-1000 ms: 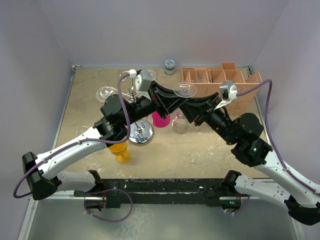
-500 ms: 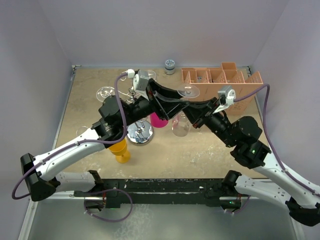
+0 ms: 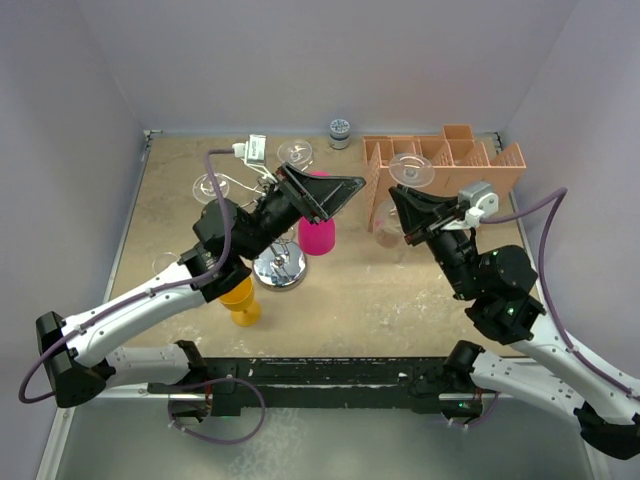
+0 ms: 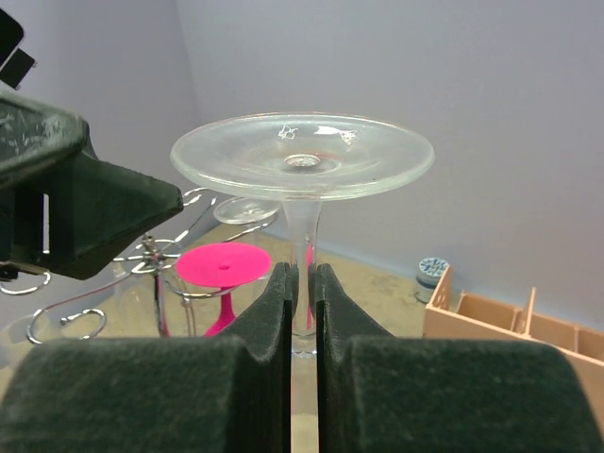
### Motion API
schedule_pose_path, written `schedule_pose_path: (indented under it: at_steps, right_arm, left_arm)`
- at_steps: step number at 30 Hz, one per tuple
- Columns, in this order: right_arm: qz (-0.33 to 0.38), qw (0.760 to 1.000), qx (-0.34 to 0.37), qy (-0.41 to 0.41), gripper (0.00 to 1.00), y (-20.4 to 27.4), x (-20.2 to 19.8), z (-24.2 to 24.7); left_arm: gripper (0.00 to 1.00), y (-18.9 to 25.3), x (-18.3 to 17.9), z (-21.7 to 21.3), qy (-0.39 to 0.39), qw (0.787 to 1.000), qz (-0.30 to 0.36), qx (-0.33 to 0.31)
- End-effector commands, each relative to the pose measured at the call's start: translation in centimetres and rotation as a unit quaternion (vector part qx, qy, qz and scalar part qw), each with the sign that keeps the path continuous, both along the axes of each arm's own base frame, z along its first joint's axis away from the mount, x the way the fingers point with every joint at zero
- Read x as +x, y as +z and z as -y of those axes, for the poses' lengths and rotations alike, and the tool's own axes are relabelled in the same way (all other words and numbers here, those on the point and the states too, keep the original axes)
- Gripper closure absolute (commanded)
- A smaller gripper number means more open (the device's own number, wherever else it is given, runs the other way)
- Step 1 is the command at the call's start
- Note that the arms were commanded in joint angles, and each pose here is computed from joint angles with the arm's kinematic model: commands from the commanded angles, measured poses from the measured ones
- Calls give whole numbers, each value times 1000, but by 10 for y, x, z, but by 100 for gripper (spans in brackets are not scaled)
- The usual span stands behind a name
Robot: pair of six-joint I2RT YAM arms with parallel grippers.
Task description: Place the wine glass upside down on the wine glass rack
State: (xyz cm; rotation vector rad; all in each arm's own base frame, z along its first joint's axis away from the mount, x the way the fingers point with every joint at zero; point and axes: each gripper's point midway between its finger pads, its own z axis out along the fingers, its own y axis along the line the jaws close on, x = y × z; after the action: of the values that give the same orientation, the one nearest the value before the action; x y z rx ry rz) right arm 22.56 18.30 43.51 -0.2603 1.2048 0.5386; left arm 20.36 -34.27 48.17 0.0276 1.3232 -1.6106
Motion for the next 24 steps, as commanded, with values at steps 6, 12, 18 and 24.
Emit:
schedule_pose_path:
  at_steps: [6, 12, 18, 24]
  right_arm:
    - [74, 997, -15, -9, 100, 24, -8, 8]
    - [70, 997, -36, 9, 100, 16, -7, -2]
    - [74, 996, -44, 30, 100, 13, -11, -10]
    - [64, 995, -59, 38, 100, 4, -9, -17]
  left_arm:
    - [50, 33, 10, -1, -13, 989, -127, -75]
    - [50, 26, 13, 12, -25, 989, -128, -68]
    - [50, 16, 13, 26, -46, 988, -140, -53]
    - [51, 15, 15, 26, -46, 987, -144, -60]
